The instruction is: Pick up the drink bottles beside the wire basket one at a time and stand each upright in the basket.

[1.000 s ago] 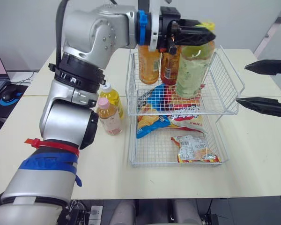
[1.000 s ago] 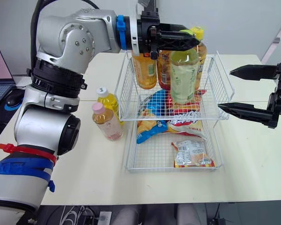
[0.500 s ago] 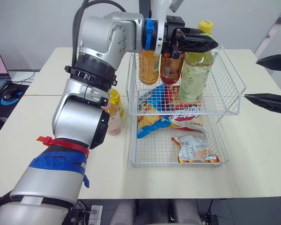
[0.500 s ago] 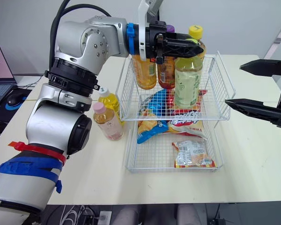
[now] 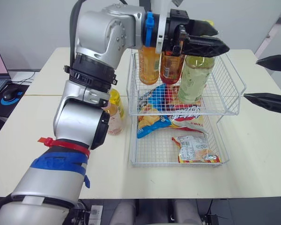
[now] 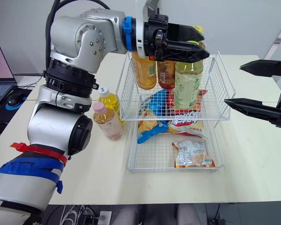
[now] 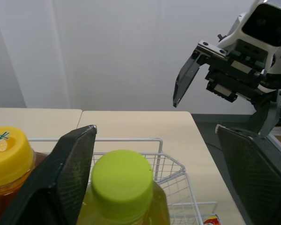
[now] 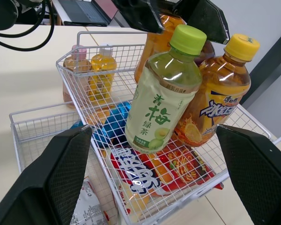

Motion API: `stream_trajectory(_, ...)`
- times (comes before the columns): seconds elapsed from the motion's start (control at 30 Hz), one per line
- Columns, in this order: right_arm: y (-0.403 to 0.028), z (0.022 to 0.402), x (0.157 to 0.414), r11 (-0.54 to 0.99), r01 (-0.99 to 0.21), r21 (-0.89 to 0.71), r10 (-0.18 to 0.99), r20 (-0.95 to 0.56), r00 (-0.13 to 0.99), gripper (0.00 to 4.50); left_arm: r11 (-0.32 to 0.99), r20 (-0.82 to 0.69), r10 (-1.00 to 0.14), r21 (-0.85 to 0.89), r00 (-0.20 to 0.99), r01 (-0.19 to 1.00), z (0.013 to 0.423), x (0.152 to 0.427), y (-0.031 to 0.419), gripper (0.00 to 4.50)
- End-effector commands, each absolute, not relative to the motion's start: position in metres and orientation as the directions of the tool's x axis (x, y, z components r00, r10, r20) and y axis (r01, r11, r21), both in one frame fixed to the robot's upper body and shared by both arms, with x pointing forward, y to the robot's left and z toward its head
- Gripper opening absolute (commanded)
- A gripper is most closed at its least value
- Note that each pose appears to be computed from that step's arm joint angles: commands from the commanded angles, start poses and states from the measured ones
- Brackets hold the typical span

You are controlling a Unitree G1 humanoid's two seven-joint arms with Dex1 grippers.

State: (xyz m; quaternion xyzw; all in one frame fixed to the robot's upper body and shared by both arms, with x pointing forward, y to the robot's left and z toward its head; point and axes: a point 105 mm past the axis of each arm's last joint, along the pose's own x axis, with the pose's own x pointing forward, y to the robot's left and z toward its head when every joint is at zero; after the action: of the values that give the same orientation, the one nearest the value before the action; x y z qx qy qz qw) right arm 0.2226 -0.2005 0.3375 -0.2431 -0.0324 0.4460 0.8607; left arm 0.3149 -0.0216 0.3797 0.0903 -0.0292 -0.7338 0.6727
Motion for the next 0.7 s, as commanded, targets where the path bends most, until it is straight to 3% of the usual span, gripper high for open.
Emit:
stream_trajectory(0.03, -0.2, 0.35, 0.215, 0.484, -0.717, -0.502, 0.775, -0.135, 0.617, 4.5, -0.121, -0.054, -0.992, 0.223, -0.112, 0.967, 0.403, 0.297, -0.006, 4.49)
stream_trajectory(0.17, -0.2, 0.351, 0.215, 0.483, -0.716, -0.504, 0.777, -0.129, 0.616, 4.5, -0.106, 0.005, -0.994, 0.217, -0.109, 0.97, 0.424, 0.284, 0.016, 4.49)
stream_trajectory(0.4, -0.2, 0.352, 0.221, 0.471, -0.709, -0.524, 0.782, -0.124, 0.611, 4.5, 0.127, 0.041, -0.992, 0.302, 0.12, 0.945, 0.434, 0.276, 0.091, 4.49)
stream_trajectory(0.57, -0.204, 0.35, 0.227, 0.464, -0.698, -0.545, 0.779, -0.124, 0.615, 4.5, 0.36, 0.052, -0.93, 0.337, 0.365, 0.87, 0.426, 0.289, 0.135, 4.49)
stream_trajectory(0.7, -0.207, 0.35, 0.233, 0.453, -0.667, -0.591, 0.773, -0.111, 0.624, 4.5, 0.59, 0.055, -0.787, 0.357, 0.615, 0.724, 0.417, 0.3, 0.191, 4.49)
